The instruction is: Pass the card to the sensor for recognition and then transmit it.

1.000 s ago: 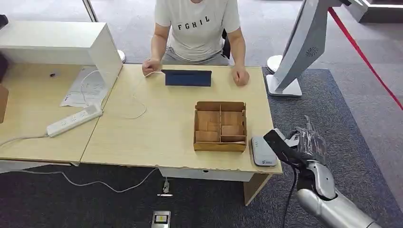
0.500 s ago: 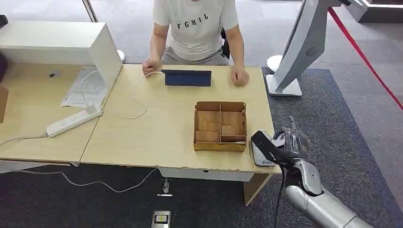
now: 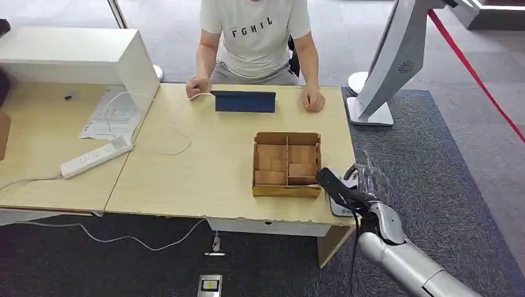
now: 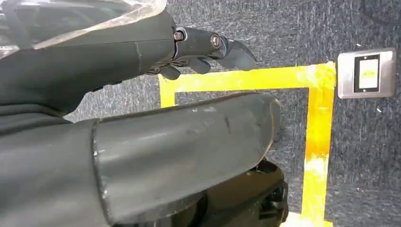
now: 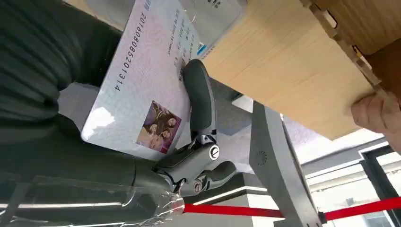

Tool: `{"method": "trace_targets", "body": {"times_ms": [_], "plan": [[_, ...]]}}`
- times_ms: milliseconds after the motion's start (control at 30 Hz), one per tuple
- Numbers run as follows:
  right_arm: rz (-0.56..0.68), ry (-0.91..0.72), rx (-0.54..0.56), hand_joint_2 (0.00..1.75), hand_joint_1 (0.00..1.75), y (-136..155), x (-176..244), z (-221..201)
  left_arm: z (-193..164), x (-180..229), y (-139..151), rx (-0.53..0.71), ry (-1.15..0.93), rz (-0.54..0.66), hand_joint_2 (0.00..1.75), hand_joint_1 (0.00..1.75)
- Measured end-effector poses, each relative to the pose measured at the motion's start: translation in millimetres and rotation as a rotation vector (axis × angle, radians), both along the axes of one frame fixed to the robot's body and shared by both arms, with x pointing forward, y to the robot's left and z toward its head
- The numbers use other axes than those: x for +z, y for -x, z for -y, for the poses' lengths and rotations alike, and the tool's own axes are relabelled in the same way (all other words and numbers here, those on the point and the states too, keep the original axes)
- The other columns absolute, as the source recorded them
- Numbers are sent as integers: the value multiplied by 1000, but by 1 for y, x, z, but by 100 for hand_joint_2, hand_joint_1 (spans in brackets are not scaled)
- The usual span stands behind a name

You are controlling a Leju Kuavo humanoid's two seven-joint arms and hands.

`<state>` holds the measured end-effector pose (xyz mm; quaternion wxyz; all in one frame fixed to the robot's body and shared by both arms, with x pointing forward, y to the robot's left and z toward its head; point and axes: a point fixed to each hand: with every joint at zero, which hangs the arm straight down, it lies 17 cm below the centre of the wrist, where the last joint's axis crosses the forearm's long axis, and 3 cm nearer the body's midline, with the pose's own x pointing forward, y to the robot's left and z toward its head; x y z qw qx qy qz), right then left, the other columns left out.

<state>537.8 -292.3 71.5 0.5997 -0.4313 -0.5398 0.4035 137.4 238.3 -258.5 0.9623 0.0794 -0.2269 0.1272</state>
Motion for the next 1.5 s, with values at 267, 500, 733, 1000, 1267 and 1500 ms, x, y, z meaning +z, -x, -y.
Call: {"method": "trace_targets", "body": {"times_ms": [267, 500, 733, 1000, 1267, 1500], "plan": [[-40, -31, -17, 175, 175, -4, -16, -1, 2, 0, 4, 30, -11, -16, 0, 0], [-74, -35, -28, 175, 175, -4, -30, 1, 0, -2, 9, 53, -17, -41, 0, 0], [-116, -37, -26, 175, 175, 0, -45, 4, -2, -3, 12, 60, -26, -58, 0, 0], [-152, -44, -18, 175, 175, 2, -57, 4, -6, -4, 16, 78, -45, -82, 0, 0], [-187, -48, -28, 175, 175, 7, -69, 4, -8, -4, 15, 79, -53, -77, 0, 0], [-165, -45, -50, 175, 175, 5, -66, 10, -4, -2, 11, 70, -37, -52, 0, 0]]}}
